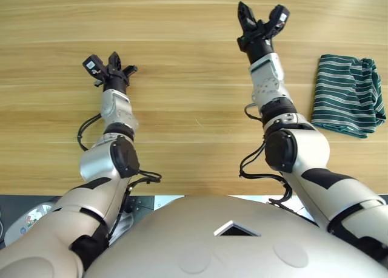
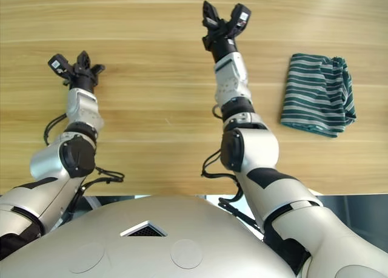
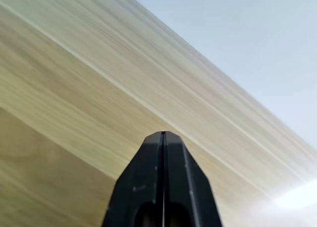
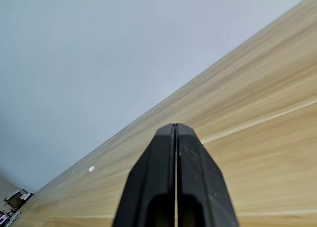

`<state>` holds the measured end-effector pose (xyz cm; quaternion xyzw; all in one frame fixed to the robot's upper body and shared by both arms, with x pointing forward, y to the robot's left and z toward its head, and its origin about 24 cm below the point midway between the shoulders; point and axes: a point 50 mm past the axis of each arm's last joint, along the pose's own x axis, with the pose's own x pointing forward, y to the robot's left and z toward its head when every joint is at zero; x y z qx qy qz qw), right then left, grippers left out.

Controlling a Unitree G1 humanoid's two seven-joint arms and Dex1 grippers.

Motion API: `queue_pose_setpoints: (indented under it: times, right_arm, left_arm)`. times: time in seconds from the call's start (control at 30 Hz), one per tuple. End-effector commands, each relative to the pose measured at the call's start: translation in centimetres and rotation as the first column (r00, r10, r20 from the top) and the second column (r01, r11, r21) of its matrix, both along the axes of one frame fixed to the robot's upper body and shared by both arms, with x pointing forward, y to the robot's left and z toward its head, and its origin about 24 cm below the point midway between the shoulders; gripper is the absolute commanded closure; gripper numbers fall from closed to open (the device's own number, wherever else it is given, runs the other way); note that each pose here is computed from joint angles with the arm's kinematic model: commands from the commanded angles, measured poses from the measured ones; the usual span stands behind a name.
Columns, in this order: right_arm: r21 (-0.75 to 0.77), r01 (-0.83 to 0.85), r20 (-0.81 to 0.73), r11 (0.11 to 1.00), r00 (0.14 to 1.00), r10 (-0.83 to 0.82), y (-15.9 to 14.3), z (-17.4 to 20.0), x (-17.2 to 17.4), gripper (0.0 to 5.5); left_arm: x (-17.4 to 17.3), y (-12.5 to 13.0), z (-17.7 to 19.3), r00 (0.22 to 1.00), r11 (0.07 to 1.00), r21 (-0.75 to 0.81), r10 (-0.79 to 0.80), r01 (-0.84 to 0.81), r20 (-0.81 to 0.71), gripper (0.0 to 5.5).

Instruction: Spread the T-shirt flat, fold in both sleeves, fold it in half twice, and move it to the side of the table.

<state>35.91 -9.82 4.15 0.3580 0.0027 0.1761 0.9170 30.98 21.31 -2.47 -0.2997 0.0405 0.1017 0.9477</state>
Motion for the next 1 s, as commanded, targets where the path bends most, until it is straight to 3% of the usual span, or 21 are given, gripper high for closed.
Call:
queue_pose_setpoints:
  times: [0.03,0.23,0.57,1.0]
  right_arm:
    - [0.039,-0.035,0.126,0.999,0.992,0.029,2.8,3.3,0.9,5.46]
    - [0.033,-0.119,0.246,0.992,0.963,0.107,6.9,5.3,-0.2,5.46]
    - [0.036,-0.286,0.279,0.958,0.923,0.265,11.0,5.0,-2.6,5.46]
    - [-0.005,-0.49,0.34,0.872,0.819,0.462,14.8,4.8,-6.1,5.46]
  left_arm:
    - [0.8,-5.1,-0.1,0.995,0.969,-0.227,-0.084,0.094,0.051,5.5]
    - [1.3,-10.0,-0.3,0.987,0.885,-0.446,-0.161,0.138,-0.015,5.5]
    - [1.3,-16.5,1.3,0.919,0.789,-0.49,-0.386,0.371,0.074,5.5]
    - [-0.8,-20.5,0.4,0.825,0.722,-0.46,-0.564,0.516,0.039,5.5]
